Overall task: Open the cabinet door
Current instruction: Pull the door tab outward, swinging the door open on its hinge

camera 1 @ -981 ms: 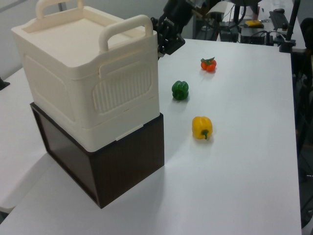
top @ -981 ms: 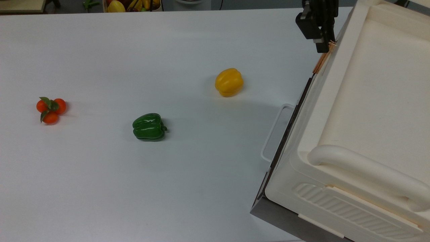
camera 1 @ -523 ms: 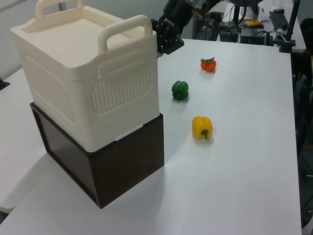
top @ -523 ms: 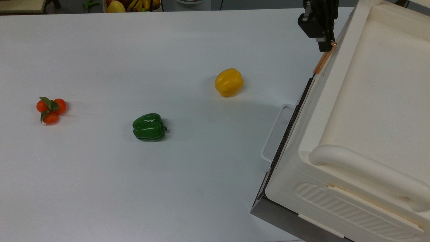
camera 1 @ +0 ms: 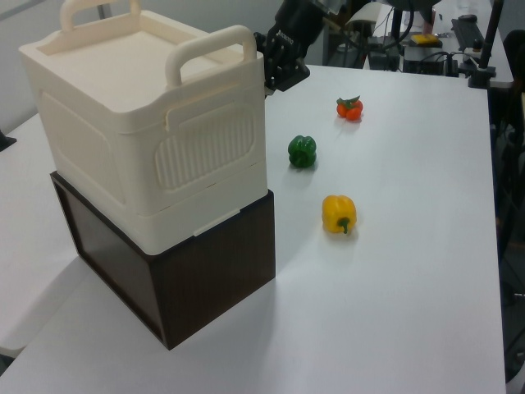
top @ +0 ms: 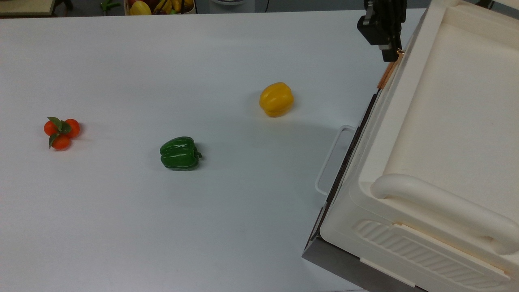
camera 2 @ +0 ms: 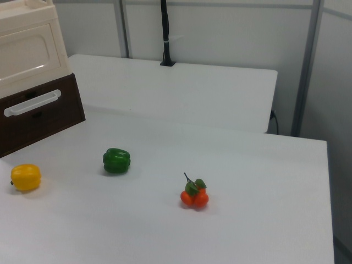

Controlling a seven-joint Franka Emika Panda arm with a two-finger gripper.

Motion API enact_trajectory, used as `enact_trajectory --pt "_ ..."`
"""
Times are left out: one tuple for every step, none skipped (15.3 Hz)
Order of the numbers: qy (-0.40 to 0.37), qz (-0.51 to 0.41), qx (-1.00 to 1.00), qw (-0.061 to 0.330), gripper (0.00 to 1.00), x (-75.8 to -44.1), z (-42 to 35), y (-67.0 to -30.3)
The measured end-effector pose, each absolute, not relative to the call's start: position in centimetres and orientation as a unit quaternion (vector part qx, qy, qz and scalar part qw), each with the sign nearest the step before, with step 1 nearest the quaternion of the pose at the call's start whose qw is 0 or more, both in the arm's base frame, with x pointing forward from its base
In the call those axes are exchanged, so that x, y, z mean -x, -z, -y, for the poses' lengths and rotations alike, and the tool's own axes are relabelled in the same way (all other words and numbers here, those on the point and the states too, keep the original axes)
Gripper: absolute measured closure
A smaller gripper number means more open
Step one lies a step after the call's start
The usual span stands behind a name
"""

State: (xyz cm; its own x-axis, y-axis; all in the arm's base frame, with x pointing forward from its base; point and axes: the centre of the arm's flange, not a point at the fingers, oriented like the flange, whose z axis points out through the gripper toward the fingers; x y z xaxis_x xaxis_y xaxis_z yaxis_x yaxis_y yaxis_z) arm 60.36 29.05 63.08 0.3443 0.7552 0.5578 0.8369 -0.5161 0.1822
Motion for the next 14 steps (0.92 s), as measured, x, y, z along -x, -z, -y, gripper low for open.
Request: enact_trajectory --pt "0.295 0.487 0.82 0.067 0.85 -60.3 -28.7 -63.1" --pt "0.284 0.487 0.823 0.066 0.85 -60.2 -28.1 -63.3" --pt "0.277 0.485 0.827 0.065 0.85 -60.1 -27.4 -63.5" --pt "0.27 0.484 0.83 0.064 0.85 -60.1 -26.8 -63.6" --pt "0.263 0.482 0.833 0.063 0.85 -60.0 -26.3 -63.7" --pt "0.258 0.481 0.836 0.063 0.85 -60.0 -25.8 -63.7" --pt "0.254 0.48 0.838 0.062 0.85 -60.0 -25.4 -63.8" --pt "0.249 0.478 0.84 0.061 0.85 -60.0 -25.0 -63.8" --pt "0.245 0.477 0.842 0.061 0.85 -60.0 -24.6 -63.8" --pt "0.241 0.474 0.845 0.06 0.85 -60.1 -24.1 -63.9" --pt "0.237 0.472 0.847 0.059 0.85 -60.1 -23.5 -64.0" --pt "0.233 0.468 0.85 0.058 0.85 -60.2 -22.9 -64.0" --pt "0.228 0.464 0.854 0.056 0.85 -60.2 -22.1 -64.1" --pt "0.224 0.459 0.858 0.054 0.85 -60.2 -21.2 -64.2"
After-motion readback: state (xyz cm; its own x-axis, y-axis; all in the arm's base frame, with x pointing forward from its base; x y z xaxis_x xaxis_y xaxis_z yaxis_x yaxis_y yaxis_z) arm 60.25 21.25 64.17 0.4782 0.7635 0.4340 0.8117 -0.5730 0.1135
